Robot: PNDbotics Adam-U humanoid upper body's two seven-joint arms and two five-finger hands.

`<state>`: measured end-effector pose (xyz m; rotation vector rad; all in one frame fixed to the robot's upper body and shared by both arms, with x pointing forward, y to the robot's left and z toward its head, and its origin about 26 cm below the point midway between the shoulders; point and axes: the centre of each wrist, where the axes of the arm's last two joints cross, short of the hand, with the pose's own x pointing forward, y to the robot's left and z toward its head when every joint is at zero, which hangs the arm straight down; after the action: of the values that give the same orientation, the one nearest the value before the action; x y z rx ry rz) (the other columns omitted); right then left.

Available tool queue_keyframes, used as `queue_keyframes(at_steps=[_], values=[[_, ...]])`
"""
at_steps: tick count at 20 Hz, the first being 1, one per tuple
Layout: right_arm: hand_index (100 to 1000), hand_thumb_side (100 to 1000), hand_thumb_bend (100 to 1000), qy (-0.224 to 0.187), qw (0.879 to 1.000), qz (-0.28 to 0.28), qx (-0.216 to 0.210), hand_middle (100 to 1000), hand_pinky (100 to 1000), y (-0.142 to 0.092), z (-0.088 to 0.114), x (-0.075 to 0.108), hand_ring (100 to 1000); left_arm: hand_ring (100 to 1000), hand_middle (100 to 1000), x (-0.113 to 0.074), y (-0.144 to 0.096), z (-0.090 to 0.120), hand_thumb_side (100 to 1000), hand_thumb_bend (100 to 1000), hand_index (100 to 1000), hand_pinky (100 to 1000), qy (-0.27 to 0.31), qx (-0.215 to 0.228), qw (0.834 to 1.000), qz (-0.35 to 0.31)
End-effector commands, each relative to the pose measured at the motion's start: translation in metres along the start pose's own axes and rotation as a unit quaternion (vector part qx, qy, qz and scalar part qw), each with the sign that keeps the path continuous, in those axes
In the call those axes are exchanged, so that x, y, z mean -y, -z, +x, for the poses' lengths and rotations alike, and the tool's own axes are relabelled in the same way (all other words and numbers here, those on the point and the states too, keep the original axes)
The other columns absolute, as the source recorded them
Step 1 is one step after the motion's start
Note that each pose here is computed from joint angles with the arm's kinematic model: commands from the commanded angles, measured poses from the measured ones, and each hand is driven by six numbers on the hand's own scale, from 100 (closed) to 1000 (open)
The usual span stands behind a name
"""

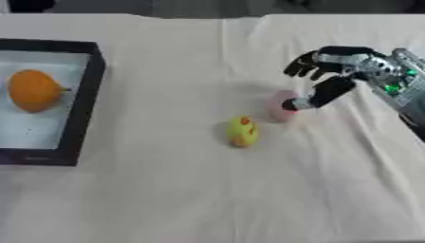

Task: Pick up the objects with one hand, pass them to the other hand, and then place them into the box on the other side of the table.

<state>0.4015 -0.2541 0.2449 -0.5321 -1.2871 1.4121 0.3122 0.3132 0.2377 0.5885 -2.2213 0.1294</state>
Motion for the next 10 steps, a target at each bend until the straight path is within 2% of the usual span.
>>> queue_keyframes(at_steps=[1,7,10], values=[[853,294,494,-0.015,1.0,-0.011,-0.008,814,859,0.001,-0.002,0.005,875,734,678,-0.001,0.003,0.009,378,640,808,644,-0.003,0.018,1.0,0.0],[823,215,437,-0.031,0.999,-0.011,-0.02,765,853,0.013,-0.005,-0.002,829,732,667,0.0,0.002,0.009,380,639,805,644,-0.005,0.018,1.0,-0.001],[773,170,361,-0.031,0.999,-0.008,-0.021,715,848,0.016,-0.005,-0.005,812,731,664,0.0,0.003,0.01,385,626,803,644,-0.005,0.02,1.0,-0.001]])
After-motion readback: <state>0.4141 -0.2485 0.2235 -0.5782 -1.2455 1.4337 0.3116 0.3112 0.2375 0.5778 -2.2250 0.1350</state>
